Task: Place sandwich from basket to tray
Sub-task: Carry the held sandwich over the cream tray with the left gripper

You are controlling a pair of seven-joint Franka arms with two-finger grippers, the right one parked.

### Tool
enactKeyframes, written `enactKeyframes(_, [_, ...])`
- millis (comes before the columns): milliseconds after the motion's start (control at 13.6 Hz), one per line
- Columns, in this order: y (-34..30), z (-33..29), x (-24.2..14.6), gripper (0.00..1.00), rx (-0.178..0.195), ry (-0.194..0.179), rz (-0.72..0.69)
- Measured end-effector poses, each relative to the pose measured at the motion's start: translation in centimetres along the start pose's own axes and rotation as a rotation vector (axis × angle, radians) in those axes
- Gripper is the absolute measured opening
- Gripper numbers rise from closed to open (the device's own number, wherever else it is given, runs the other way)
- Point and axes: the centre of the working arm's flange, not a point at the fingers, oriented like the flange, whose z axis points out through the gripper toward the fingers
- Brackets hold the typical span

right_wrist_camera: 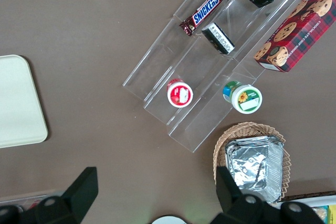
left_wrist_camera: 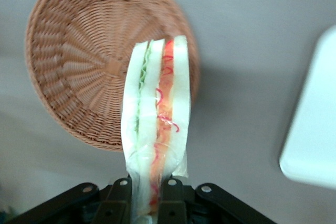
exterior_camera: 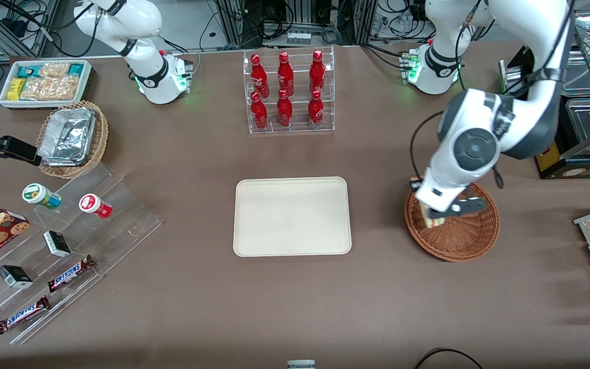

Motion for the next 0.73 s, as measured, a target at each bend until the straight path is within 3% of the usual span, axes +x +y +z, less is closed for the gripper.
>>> enactKeyframes(220, [5.0, -0.8, -1.0, 0.16, 0.009, -0.003, 0.128])
enactKeyframes(440, [10.9, -0.2, -1.1, 0.16, -0.044, -0.026, 0.173])
enactKeyframes(733, [17.0, 1.5, -0.5, 0.16, -0.069, -0.037, 0.14])
